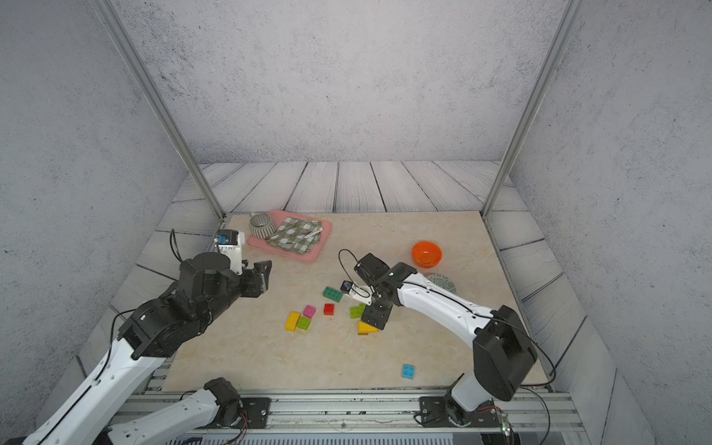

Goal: Assemble the letter s with lego
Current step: Pick up the lego brick from the center of the board.

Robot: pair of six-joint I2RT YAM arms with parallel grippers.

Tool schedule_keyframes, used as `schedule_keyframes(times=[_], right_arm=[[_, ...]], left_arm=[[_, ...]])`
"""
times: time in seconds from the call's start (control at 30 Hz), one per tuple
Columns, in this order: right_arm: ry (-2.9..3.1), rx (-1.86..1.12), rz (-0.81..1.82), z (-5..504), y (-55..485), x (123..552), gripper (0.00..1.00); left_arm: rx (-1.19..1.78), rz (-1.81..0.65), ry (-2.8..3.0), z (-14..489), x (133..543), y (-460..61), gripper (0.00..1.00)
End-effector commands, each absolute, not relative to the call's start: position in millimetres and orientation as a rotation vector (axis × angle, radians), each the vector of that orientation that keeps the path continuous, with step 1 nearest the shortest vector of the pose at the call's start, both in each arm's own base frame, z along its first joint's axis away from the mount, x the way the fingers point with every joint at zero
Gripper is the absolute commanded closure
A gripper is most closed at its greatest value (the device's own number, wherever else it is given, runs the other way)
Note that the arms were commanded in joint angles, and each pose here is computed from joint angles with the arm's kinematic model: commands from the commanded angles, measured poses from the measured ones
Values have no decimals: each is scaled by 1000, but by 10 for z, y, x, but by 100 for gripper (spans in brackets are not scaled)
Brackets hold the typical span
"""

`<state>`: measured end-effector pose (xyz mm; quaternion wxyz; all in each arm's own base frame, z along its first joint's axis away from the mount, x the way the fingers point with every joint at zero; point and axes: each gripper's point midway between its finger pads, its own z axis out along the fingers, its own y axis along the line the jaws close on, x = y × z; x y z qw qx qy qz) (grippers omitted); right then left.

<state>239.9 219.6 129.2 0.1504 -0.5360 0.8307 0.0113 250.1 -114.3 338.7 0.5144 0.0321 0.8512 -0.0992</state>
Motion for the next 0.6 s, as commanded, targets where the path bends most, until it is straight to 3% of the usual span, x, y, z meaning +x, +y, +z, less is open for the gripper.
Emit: schedule_keyframes(times=[0.0,0.13,0.27,0.57], right_arm=[[2654,-1094,-17,1464,1907,2296,17],[2830,-336,-92,1498,1513,2162,28],[2884,125,31,1228,1335,1830,31],[2992,460,21,687,1052,1321,33]], left_arm=[[60,-244,2028,3460,2518,-1127,33],[62,-256,2036,3414,2556,-1180,33],[65,-272,2047,3369,2594,-1239,33],[73,-282,2056,3345,2618,-1287,33]])
